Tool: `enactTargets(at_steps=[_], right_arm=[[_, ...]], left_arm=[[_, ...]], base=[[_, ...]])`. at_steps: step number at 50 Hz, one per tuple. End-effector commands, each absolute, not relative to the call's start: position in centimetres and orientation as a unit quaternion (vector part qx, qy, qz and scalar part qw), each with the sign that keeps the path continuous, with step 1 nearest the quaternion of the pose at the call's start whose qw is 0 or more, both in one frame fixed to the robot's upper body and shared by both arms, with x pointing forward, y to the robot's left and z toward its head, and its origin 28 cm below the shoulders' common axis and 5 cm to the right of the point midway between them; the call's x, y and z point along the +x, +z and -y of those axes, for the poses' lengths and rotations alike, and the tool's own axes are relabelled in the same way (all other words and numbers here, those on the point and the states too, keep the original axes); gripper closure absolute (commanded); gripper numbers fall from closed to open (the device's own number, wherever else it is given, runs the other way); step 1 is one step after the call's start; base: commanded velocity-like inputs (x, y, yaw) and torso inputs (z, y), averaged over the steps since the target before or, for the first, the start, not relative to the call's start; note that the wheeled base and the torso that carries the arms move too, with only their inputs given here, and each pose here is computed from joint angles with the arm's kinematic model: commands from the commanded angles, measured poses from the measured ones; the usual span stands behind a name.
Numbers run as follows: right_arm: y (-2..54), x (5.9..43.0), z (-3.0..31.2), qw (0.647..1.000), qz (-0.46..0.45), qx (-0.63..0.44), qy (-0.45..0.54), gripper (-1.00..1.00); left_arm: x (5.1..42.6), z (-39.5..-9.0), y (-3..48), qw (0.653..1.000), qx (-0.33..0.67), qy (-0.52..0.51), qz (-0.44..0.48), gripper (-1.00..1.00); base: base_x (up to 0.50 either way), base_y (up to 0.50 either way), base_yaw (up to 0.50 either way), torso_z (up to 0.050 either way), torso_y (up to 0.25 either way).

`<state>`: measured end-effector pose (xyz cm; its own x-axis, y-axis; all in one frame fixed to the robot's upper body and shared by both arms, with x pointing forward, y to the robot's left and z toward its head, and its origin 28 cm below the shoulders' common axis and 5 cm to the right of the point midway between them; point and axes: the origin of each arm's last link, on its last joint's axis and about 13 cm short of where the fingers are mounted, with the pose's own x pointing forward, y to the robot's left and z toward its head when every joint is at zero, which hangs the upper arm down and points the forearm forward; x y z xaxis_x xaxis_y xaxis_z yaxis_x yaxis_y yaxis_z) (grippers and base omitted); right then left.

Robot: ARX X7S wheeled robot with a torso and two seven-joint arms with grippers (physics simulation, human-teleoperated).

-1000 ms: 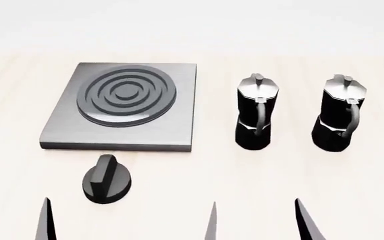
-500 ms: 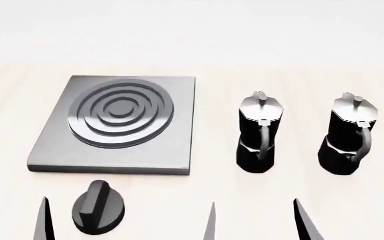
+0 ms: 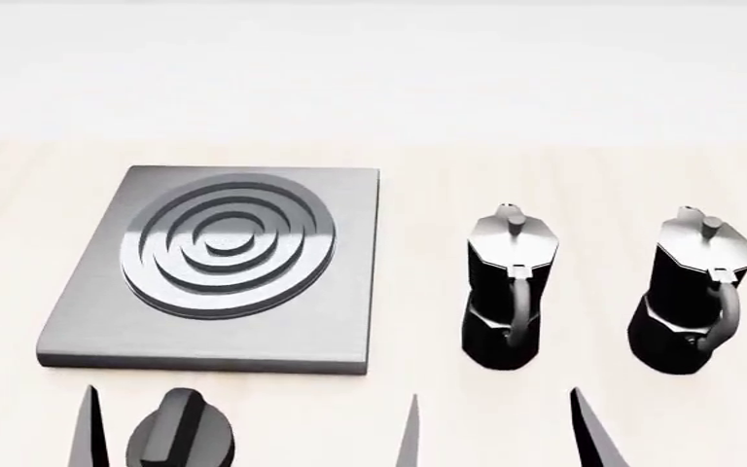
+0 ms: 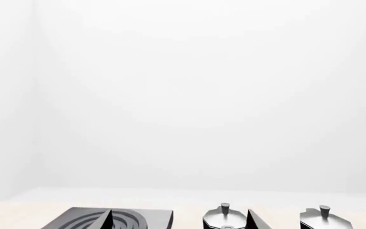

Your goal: Put both moka pots on the stove.

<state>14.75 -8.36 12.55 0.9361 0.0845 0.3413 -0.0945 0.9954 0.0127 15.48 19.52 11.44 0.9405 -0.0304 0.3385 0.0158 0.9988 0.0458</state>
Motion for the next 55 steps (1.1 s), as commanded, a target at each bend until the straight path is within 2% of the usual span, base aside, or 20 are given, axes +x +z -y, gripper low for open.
enactTargets(at_steps=[1, 43, 55], right_arm=[[12.53, 14.73, 8.33, 0.983, 0.175, 0.018, 0.045, -1.00], [12.26, 14.83, 8.34, 0.984, 0.172, 0.016, 0.047, -1.00], [12.30, 15.57, 8.64, 0.987, 0.160, 0.000, 0.010, -1.00]], left_arm=[[15.50, -19.50, 11.33, 0.985, 0.021, -0.012, 0.171, -1.00], [15.56, -19.42, 11.32, 0.985, 0.022, -0.014, 0.170, -1.00], [15.60, -19.37, 11.34, 0.985, 0.022, -0.014, 0.170, -1.00]], base=[[0.00, 0.00, 0.00, 0.000, 0.000], [0.00, 0.17, 0.00, 0.000, 0.000], [0.00, 0.04, 0.00, 0.000, 0.000]])
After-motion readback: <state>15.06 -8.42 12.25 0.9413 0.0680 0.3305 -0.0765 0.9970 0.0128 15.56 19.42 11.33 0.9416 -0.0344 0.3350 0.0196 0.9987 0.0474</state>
